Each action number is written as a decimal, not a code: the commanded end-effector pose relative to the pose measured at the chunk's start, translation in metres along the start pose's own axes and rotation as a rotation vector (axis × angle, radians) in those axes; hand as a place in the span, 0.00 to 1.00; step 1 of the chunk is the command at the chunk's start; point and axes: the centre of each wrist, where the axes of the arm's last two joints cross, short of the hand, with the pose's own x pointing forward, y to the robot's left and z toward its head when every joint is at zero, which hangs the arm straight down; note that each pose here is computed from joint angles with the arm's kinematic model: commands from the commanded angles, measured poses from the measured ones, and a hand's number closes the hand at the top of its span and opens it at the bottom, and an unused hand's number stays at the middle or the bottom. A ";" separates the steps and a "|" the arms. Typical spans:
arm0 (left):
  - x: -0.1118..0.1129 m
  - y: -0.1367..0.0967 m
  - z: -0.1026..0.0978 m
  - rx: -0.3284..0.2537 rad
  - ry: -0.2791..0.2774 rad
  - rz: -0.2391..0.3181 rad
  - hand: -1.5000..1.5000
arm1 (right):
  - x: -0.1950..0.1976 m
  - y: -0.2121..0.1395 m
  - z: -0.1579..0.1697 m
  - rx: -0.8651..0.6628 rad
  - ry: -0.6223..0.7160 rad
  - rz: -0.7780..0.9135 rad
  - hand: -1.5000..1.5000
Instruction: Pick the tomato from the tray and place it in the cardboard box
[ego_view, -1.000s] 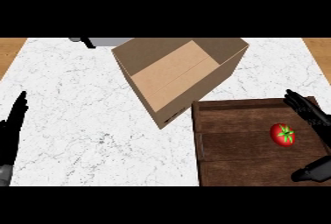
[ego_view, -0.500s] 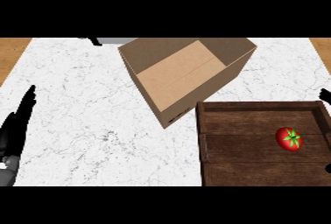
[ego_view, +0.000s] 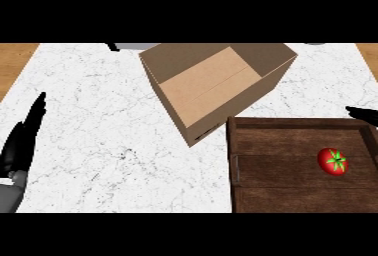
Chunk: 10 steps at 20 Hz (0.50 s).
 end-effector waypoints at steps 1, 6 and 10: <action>-0.013 0.004 -0.002 -0.009 0.019 -0.002 0.50 | 0.005 -0.008 -0.018 0.198 -0.007 0.061 0.00; -0.012 -0.003 0.009 0.003 0.022 -0.007 0.50 | 0.000 -0.008 -0.047 0.275 0.015 0.065 0.00; 0.001 0.002 -0.009 0.010 0.039 0.017 0.50 | 0.007 -0.008 -0.067 0.279 0.025 0.109 0.00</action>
